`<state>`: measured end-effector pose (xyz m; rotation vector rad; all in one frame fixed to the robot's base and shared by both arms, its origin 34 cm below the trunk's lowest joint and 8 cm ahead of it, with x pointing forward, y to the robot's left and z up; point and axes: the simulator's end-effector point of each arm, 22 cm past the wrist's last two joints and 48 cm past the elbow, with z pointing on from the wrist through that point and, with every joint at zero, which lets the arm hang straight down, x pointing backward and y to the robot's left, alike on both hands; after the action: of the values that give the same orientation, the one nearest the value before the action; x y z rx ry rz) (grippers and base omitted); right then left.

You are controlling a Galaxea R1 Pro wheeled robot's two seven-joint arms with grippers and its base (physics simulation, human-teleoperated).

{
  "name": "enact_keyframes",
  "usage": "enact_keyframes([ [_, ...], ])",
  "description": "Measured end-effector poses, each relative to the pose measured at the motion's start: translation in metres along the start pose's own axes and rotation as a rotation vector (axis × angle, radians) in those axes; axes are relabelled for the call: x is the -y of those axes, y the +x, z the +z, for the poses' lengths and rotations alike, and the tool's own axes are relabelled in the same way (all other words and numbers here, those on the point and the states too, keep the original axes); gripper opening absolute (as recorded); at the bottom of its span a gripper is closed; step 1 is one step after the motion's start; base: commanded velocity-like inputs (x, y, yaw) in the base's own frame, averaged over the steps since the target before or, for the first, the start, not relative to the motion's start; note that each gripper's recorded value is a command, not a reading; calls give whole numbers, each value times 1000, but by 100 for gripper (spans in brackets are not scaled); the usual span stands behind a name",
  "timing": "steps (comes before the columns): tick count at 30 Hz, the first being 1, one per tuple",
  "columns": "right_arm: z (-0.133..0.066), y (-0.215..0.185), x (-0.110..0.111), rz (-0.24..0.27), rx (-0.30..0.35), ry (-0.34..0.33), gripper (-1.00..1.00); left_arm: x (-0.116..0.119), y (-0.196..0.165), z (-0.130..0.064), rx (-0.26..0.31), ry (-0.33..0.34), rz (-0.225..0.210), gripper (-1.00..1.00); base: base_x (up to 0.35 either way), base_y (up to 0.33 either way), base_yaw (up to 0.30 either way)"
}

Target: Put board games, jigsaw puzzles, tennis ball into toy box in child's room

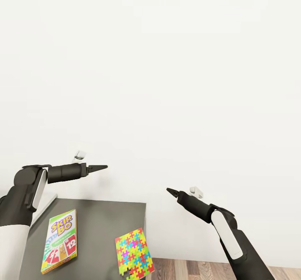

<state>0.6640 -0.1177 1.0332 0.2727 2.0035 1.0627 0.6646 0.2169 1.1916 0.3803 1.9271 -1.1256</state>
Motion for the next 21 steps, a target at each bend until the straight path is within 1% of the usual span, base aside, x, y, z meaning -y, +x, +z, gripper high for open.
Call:
enact_keyframes([
  [14,7,4,11,0,0,2,100,-10,6,4,3,-3,1,100,-1,0,0],
  [21,11,6,17,1,0,2,100,-15,9,7,3,-1,0,100,-182,0,0],
])
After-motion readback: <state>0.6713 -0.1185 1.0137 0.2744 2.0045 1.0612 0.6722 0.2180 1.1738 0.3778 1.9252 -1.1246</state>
